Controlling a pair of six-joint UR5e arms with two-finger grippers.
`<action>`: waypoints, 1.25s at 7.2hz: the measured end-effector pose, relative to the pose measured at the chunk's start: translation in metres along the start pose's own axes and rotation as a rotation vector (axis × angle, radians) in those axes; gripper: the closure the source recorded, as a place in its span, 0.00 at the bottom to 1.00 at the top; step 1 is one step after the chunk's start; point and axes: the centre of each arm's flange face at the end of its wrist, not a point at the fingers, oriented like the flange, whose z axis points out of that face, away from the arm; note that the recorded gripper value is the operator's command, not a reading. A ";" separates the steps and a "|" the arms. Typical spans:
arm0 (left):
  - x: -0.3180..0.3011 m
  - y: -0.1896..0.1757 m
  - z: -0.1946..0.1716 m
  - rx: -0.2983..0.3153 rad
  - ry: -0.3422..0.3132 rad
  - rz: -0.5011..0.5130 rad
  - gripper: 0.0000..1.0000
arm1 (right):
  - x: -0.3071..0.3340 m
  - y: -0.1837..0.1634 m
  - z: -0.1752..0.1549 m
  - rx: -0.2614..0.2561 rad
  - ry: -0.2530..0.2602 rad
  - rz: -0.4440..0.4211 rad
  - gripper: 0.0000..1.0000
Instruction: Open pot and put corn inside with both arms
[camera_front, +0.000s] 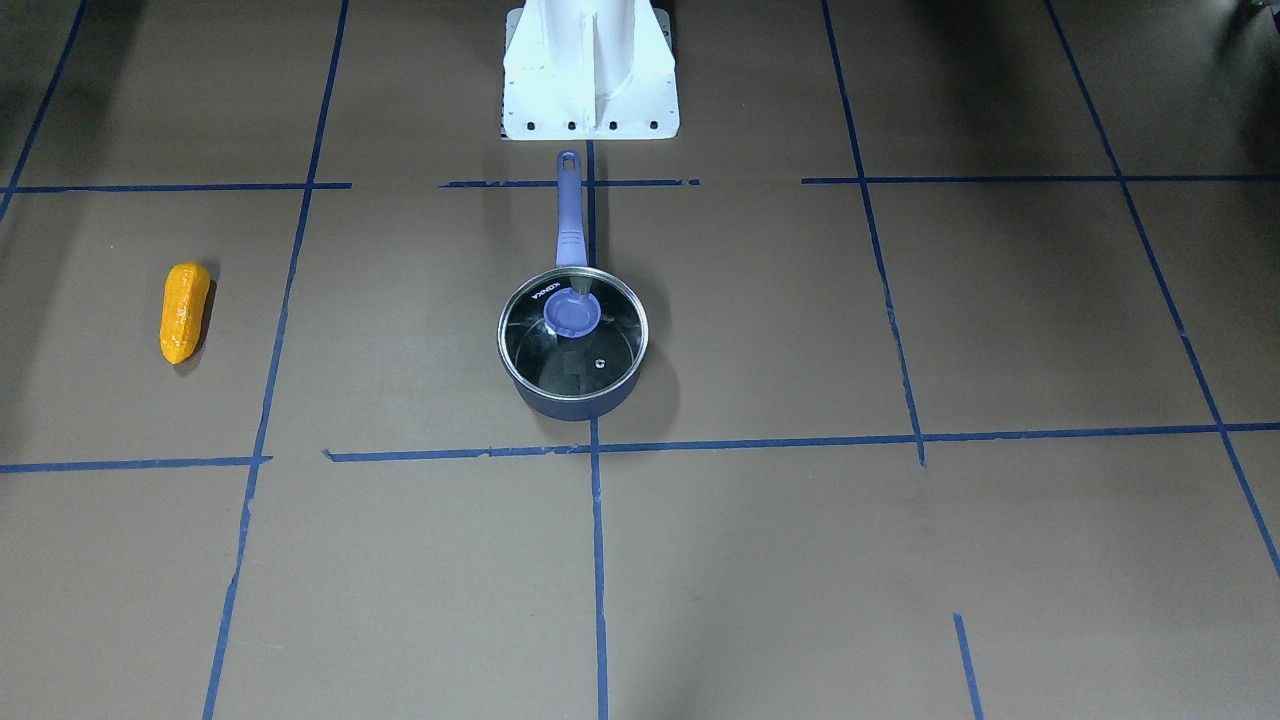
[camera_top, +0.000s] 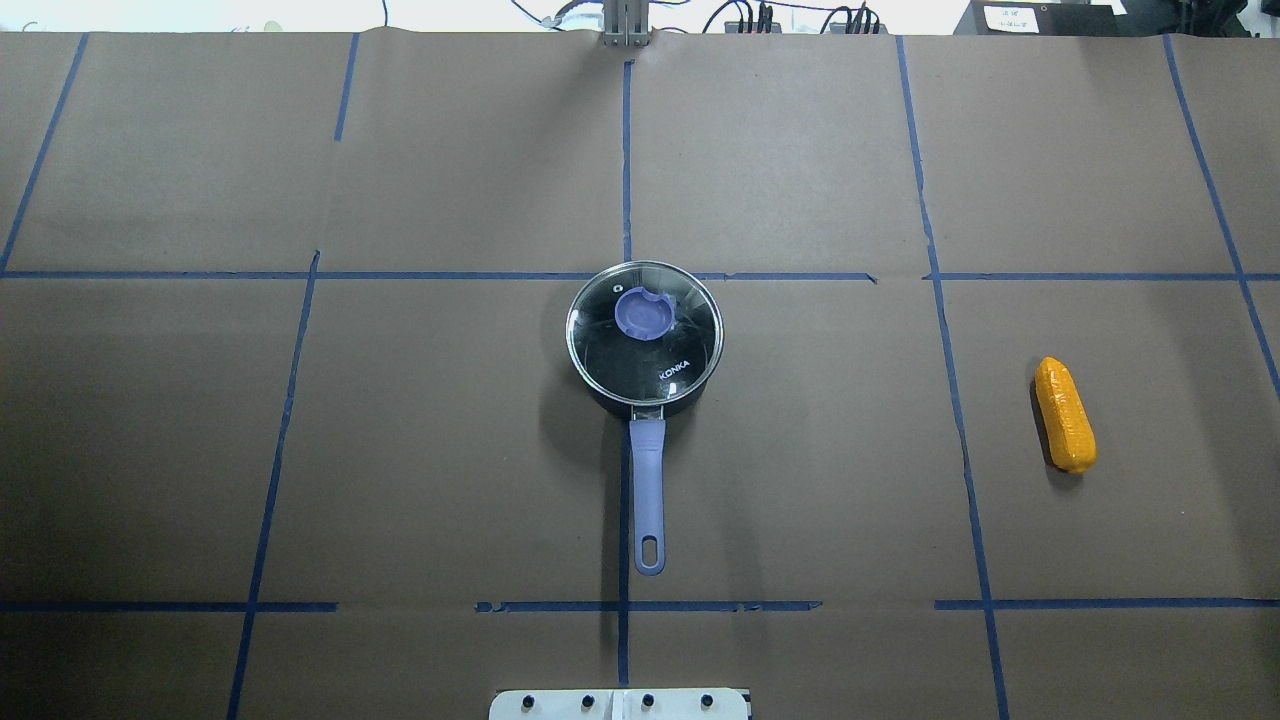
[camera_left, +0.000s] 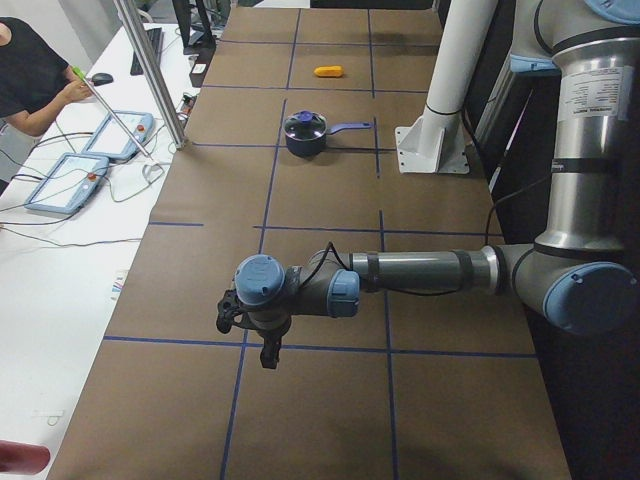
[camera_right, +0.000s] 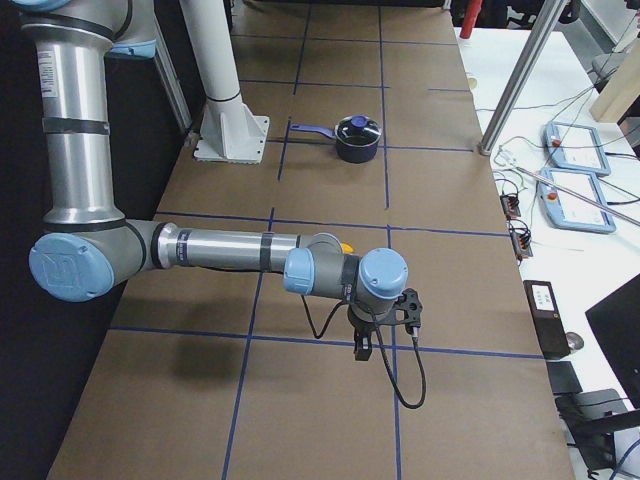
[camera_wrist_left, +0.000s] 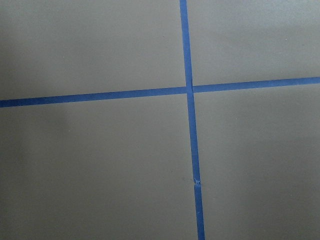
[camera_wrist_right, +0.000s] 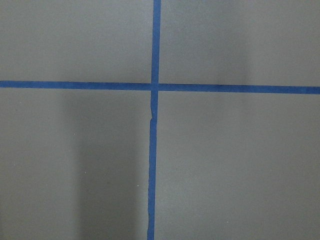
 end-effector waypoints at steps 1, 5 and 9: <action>0.000 0.000 0.000 0.000 0.000 0.001 0.00 | 0.000 0.000 0.000 0.000 0.000 0.000 0.00; 0.016 -0.008 -0.008 0.016 -0.002 0.032 0.00 | 0.000 0.000 0.000 0.000 0.000 0.000 0.00; 0.147 -0.021 -0.049 -0.018 -0.016 0.054 0.00 | -0.004 -0.004 -0.005 0.009 0.002 -0.010 0.00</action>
